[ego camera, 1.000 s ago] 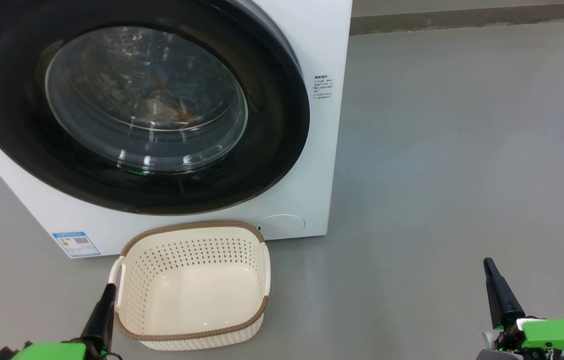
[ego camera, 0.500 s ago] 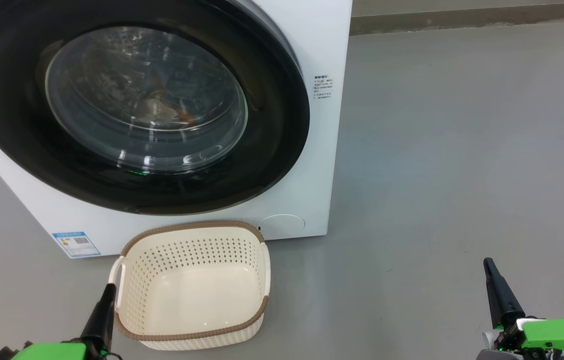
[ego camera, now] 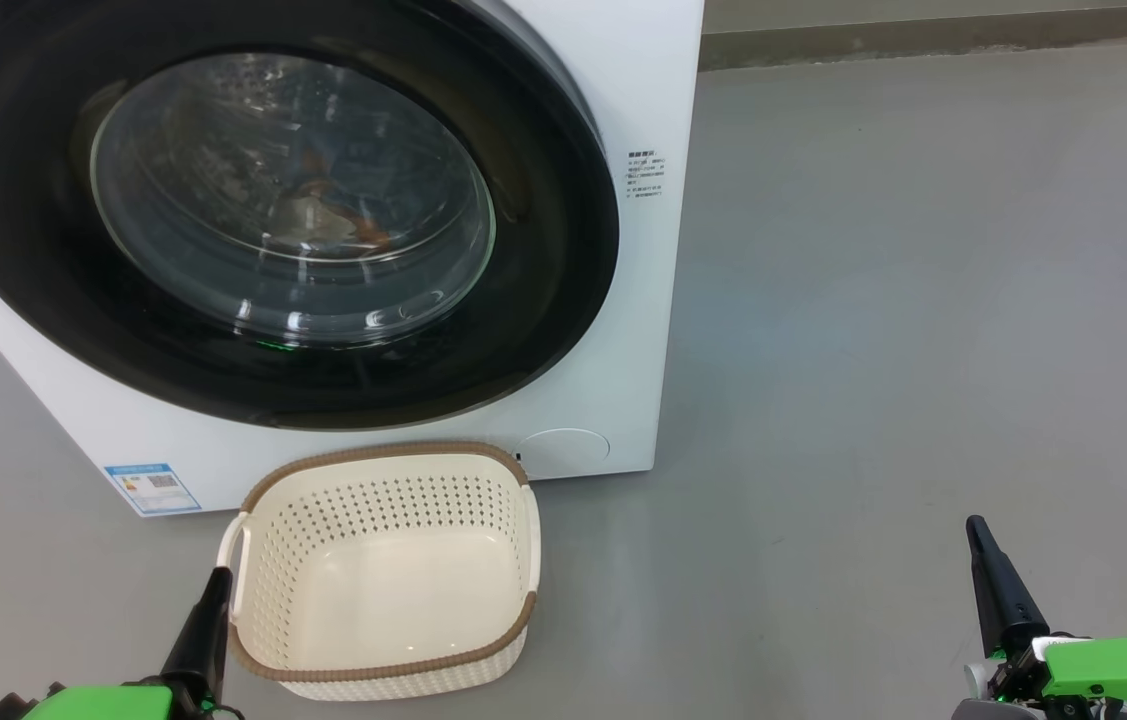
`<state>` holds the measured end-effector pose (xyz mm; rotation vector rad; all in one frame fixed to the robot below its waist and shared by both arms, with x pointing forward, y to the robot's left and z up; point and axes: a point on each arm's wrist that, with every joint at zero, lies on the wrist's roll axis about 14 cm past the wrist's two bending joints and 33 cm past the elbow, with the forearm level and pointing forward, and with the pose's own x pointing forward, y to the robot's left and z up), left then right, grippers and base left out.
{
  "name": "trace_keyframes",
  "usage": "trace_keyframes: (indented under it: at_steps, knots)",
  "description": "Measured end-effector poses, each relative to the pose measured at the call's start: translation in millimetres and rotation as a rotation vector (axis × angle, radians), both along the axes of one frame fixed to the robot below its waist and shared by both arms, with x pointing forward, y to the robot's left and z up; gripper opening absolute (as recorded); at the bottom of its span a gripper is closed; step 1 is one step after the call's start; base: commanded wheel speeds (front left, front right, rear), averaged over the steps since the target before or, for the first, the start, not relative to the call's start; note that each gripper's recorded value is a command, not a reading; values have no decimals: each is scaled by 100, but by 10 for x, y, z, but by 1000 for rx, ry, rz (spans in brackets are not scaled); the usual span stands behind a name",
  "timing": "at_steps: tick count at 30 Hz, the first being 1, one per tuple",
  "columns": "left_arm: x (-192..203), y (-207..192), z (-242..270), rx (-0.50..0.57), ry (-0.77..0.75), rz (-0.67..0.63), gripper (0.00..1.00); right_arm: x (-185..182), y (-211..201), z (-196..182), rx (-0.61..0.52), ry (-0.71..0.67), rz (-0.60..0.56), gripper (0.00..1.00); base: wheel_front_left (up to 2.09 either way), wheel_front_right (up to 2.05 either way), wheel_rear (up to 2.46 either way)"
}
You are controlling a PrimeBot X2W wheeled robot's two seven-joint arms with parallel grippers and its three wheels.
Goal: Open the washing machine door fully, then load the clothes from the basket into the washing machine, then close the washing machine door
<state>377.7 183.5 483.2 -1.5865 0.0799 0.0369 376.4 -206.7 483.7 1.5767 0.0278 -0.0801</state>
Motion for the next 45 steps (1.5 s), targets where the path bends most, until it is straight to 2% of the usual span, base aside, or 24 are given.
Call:
trace_keyframes:
  at_steps: [45]
  knots:
    - [0, 0, 0, 0, 0, 0, 0, 0, 0, 0, 0, 0, 0, 0, 0, 0, 0]
